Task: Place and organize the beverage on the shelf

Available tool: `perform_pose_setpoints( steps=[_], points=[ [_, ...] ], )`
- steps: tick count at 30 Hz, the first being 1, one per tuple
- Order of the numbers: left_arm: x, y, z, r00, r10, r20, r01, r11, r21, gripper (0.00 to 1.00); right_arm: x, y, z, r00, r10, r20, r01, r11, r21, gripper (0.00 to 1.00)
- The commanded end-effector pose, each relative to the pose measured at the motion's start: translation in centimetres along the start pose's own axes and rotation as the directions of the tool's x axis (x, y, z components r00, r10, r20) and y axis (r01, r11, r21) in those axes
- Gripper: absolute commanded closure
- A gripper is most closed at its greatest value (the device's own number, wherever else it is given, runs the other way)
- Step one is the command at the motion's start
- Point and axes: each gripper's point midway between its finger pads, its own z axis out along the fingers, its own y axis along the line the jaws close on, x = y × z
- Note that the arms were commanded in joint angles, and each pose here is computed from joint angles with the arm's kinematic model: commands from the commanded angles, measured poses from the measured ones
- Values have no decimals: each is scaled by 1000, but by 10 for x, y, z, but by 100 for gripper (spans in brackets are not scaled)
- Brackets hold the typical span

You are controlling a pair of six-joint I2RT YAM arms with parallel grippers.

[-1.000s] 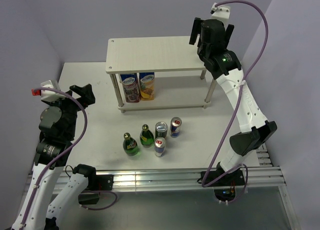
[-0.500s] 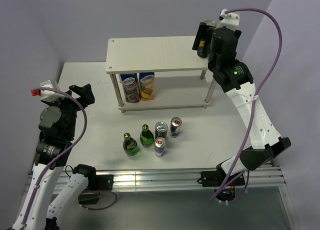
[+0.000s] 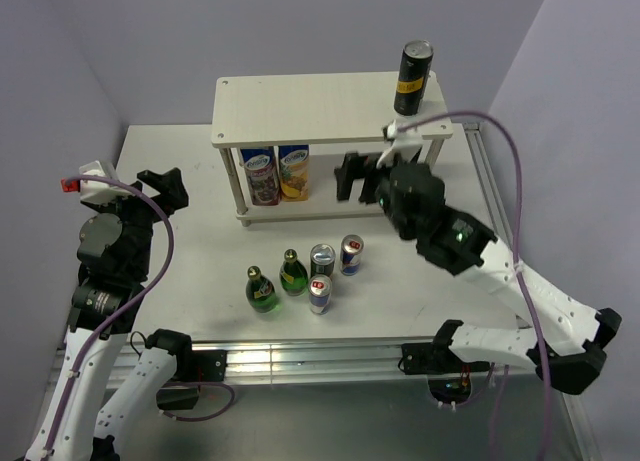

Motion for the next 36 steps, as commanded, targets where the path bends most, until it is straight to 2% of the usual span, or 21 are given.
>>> perform_pose_setpoints(
  steps=[1, 3, 6, 12, 21, 36],
  points=[
    [-4, 1, 1, 1000, 0, 15, 0, 1000, -6, 7, 35, 28, -22, 991, 131, -19, -132, 982, -134, 0],
    [-3, 0, 2, 1000, 0, 12, 0, 1000, 0, 7, 80, 39, -28, 989, 110, -98, -126, 976, -178, 0],
    [-4, 1, 1, 1000, 0, 14, 0, 1000, -8, 7, 121, 47, -32, 978, 109, -181, -143, 971, -191, 0],
    [-5, 4, 2, 1000, 2, 20, -2, 1000, -22, 7, 174, 56, -40, 956, 95, -277, -152, 970, -192, 0],
    [-7, 6, 3, 1000, 2, 24, -2, 1000, -25, 8, 202, 63, -49, 939, 100, -328, -173, 964, -202, 0],
    [-6, 6, 3, 1000, -2, 23, 2, 1000, -26, 8, 232, 70, -35, 926, 76, -369, -148, 974, -170, 0]
  ],
)
